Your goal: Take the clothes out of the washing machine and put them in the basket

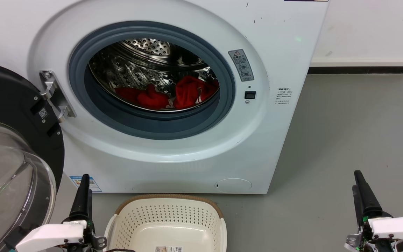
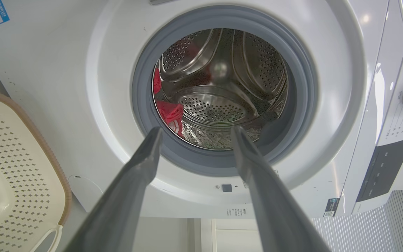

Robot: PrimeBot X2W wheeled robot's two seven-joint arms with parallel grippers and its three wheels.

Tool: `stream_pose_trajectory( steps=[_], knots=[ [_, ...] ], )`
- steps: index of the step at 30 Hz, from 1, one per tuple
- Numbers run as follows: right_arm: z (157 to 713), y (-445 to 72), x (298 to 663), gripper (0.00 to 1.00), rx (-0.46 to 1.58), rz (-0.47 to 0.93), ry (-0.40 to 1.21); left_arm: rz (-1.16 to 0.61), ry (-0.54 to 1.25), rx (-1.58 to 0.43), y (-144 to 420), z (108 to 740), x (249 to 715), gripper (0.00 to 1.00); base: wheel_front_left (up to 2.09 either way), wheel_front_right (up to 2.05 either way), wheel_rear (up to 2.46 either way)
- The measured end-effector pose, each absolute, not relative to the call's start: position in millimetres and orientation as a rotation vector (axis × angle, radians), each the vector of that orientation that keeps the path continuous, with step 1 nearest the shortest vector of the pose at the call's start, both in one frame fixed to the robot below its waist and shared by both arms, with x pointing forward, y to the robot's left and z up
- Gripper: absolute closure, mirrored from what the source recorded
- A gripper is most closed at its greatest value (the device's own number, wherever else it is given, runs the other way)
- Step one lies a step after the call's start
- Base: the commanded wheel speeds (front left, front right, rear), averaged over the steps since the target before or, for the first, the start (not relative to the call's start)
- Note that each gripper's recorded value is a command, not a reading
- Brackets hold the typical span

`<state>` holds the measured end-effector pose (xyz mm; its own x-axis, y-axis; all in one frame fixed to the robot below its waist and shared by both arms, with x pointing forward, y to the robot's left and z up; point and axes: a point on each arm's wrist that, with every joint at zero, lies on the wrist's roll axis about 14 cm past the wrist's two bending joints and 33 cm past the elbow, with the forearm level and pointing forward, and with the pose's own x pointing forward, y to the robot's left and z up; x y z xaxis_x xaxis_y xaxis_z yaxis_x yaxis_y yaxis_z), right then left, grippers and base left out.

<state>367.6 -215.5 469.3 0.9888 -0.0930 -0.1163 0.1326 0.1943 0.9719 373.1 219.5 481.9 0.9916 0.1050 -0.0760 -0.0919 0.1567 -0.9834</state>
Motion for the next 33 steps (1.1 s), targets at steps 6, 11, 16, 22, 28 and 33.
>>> stream_pose_trajectory(
  steps=[6, 11, 16, 22, 28, 33],
  knots=[
    [483, -218, 371, 0.0, 1.165, -0.129, 0.009, 0.171, -0.055, -1.315, 234, 488, 373, 0.0, 0.0, 0.0, 0.0],
    [506, -214, 376, 0.0, 0.992, -0.077, -0.041, 0.196, -0.102, -1.224, 248, 501, 374, 0.0, 0.0, 0.0, 0.0],
    [526, -208, 379, 0.0, 0.838, -0.031, -0.084, 0.189, -0.145, -1.119, 252, 519, 376, 0.0, 0.0, 0.0, 0.0],
    [548, -197, 382, 0.0, 0.678, 0.023, -0.137, 0.16, -0.169, -0.986, 242, 539, 379, 0.0, 0.0, 0.0, 0.0],
    [562, -190, 382, 0.0, 0.543, 0.049, -0.178, 0.13, -0.198, -0.892, 234, 554, 378, 0.0, 0.0, 0.0, 0.0],
    [568, -185, 381, 0.0, 0.45, 0.065, -0.197, 0.103, -0.21, -0.789, 223, 562, 378, 0.0, 0.0, 0.0, 0.0]
  ],
)
